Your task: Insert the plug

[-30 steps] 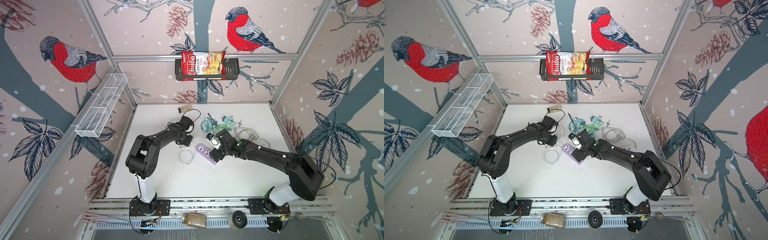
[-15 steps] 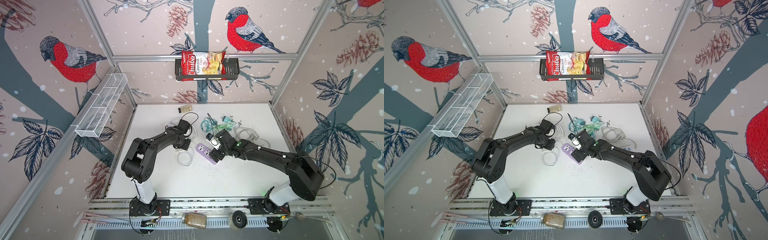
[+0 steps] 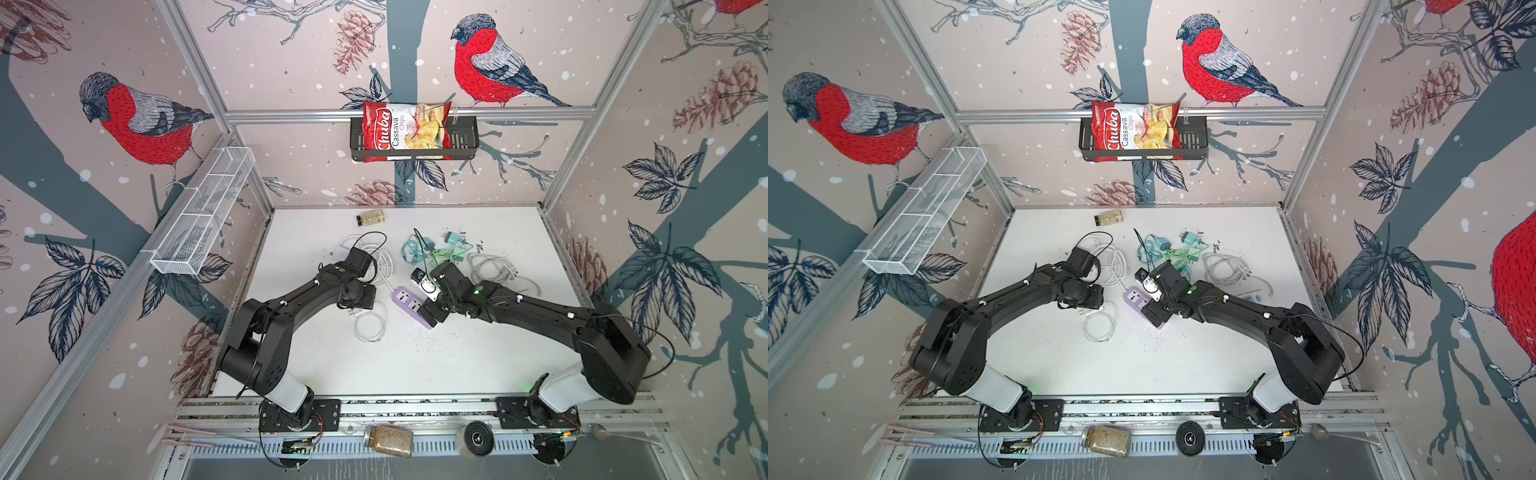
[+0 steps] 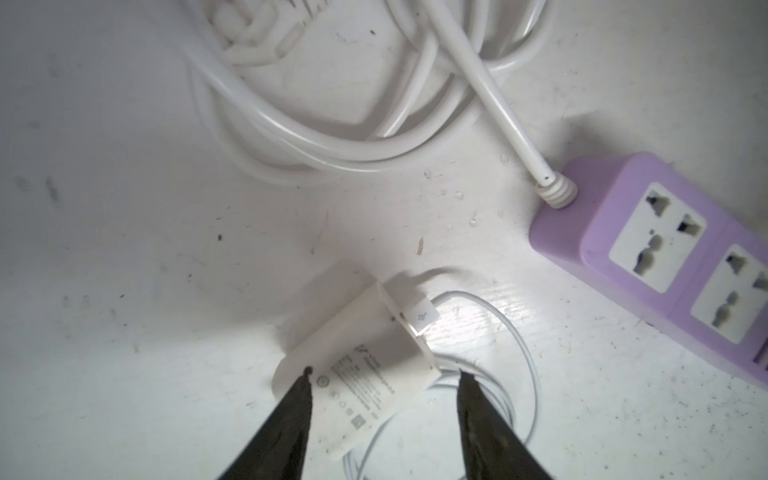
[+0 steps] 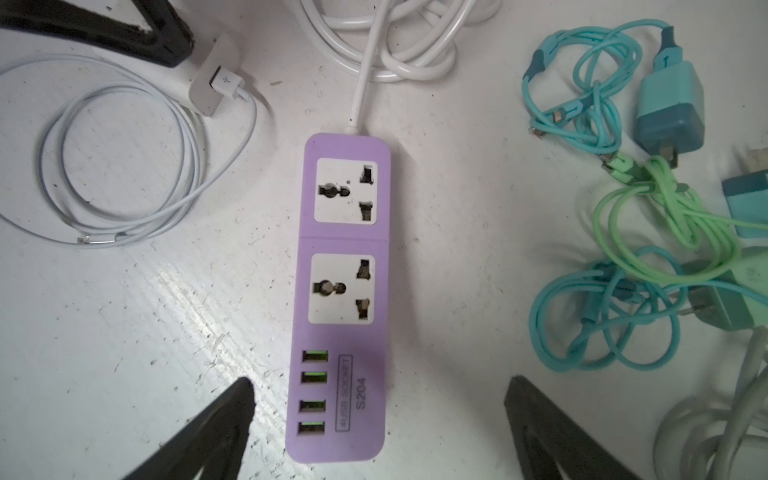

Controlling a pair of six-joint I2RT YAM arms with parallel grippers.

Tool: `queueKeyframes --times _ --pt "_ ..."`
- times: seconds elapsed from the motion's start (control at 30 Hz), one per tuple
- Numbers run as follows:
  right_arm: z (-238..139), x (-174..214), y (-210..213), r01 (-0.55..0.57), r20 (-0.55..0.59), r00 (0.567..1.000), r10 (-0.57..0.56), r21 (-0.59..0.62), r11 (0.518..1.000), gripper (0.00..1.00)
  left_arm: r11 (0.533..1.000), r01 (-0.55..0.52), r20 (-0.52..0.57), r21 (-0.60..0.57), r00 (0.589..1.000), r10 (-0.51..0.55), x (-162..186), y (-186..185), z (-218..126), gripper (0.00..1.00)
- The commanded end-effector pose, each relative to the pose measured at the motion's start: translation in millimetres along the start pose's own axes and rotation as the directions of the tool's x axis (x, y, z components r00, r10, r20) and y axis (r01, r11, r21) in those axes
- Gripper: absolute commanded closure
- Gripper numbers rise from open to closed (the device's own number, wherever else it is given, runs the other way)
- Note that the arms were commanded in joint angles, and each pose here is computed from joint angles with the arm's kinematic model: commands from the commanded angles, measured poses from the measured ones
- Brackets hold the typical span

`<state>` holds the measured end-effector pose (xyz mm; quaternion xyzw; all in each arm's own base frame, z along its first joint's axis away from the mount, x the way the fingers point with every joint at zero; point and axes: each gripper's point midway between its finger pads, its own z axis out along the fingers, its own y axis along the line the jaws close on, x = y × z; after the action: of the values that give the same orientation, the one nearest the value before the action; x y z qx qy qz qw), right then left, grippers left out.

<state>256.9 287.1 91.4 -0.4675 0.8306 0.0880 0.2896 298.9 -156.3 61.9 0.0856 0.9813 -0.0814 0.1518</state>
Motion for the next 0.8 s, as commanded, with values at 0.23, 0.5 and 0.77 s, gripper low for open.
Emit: queueKeyframes --times 0.23,0.5,0.77 --pt "-4 -4 0 0.0 0.018 1.0 0.0 0.025 1.0 0.05 0.995 0.054 -0.089 -0.083 0.994 -0.061 17 13 -4 0.44" --pt "-4 -2 -3 0.002 0.001 1.0 -0.002 0.054 0.999 0.05 0.985 0.032 -0.031 -0.17 0.999 -0.038 -6 29 -10 0.43" --pt "-3 0 -4 0.003 -0.016 1.0 -0.002 0.067 0.998 0.05 0.969 0.201 0.021 -0.144 0.98 -0.2 -10 45 -4 0.44"
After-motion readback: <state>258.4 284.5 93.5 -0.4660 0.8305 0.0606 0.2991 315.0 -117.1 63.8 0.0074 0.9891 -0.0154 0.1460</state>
